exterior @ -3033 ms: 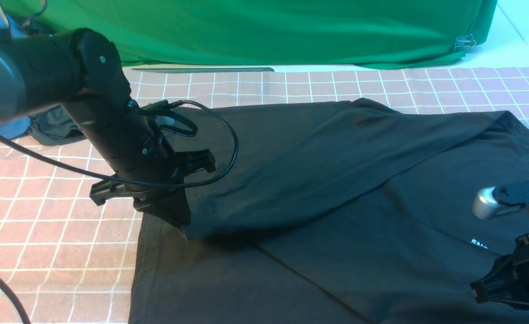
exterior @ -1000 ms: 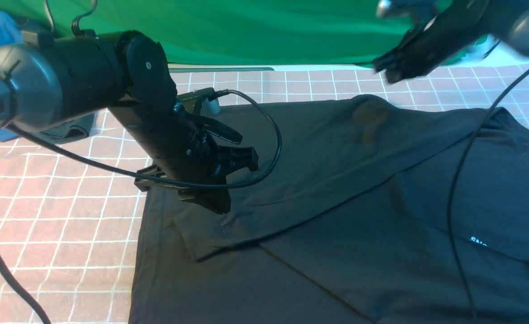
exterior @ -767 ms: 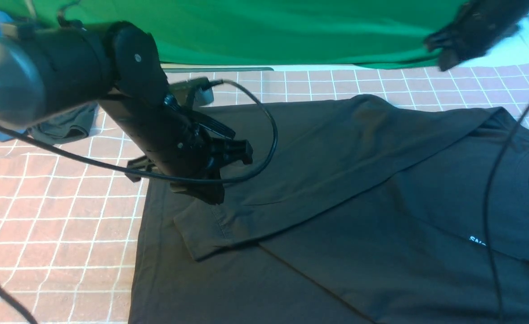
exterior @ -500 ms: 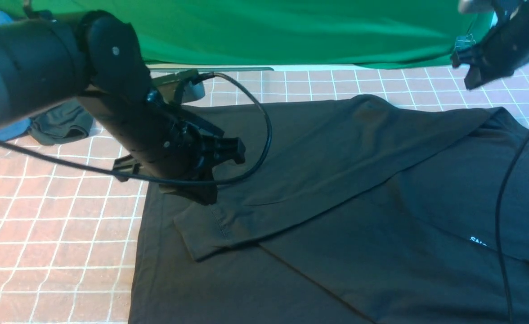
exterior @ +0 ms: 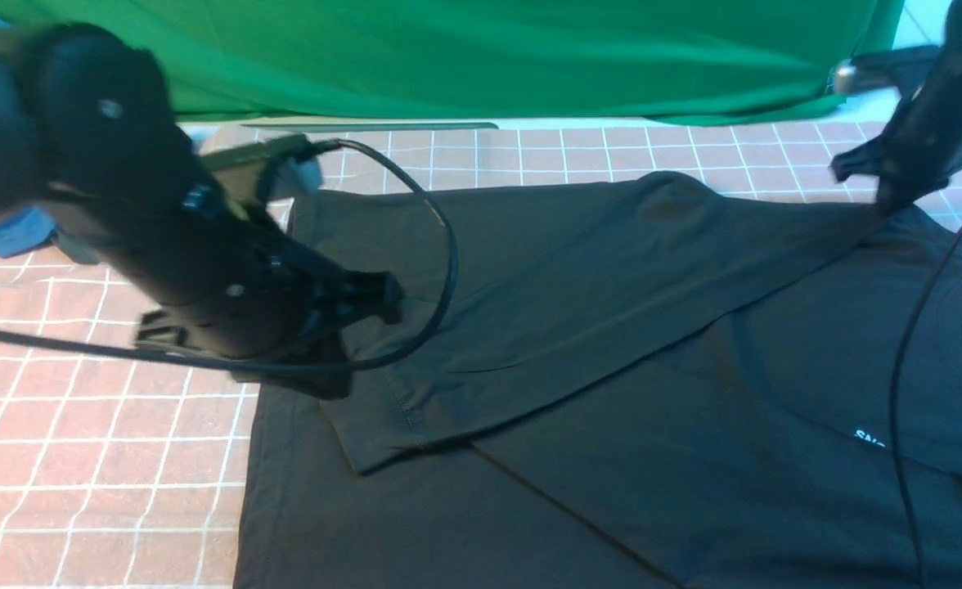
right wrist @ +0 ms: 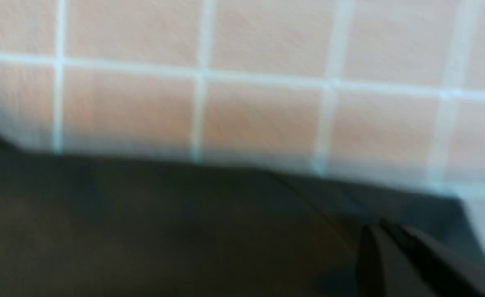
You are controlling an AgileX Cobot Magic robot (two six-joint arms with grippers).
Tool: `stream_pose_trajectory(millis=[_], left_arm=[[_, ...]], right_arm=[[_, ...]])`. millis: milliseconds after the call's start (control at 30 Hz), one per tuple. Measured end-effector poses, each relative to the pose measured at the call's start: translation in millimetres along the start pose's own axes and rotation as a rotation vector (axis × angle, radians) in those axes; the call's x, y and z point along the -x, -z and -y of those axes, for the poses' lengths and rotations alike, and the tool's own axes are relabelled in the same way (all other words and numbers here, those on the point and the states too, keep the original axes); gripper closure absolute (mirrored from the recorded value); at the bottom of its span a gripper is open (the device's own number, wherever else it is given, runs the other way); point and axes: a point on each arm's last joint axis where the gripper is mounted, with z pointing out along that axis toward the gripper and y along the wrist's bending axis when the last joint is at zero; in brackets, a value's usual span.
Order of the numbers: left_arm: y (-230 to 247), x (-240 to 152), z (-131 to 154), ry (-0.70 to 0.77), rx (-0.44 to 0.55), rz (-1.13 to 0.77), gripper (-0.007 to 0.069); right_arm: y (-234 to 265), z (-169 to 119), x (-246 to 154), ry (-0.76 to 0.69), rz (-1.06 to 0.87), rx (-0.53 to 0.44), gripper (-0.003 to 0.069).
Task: Fold a long-sleeved shirt over a pink coffee tablecloth.
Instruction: 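Grasp the near edge of the shirt at its hem and shoulder corners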
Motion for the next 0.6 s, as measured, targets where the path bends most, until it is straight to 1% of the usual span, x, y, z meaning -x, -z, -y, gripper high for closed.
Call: stream_pose_trajectory(millis=[67,133,233,300,367,400,467,533,567,600], left_arm=[[8,-13,-3,0.004,0.005,-0.012,0.0612],[11,-28,-9,0.016,0.013,-0.035,0.0612],[8,-63,-23,0.069,0.035,-0.074,0.0612],[2,-85,-32,0.13,0.048,-0.094,0.0612],[-4,-105,-41,0.188,0.062,-0.11,0.0612],[-10,-120,-47,0.22,0.069,-0.122,0.0611],[-17,-134,-54,0.24,0.081,-0.143,0.0609],[-25,-146,-61,0.251,0.105,-0.173,0.0591],[-28,-150,-63,0.262,0.119,-0.183,0.0571],[-30,-150,-64,0.264,0.127,-0.177,0.0532]], right_arm=[[29,3,-1,-0.007,-0.004,0.0,0.0617],[56,3,-4,-0.015,0.02,0.024,0.0617],[108,-3,-17,-0.03,0.077,0.105,0.0617],[136,-9,-33,-0.032,0.091,0.171,0.0616],[148,-16,-49,-0.022,0.079,0.221,0.0615],[166,-21,-66,-0.012,0.089,0.247,0.0614],[176,-26,-83,-0.001,0.101,0.259,0.0614],[182,-34,-105,0.007,0.126,0.263,0.0614],[190,-38,-118,0.015,0.156,0.263,0.0614],[192,-44,-133,0.019,0.176,0.265,0.0614]])
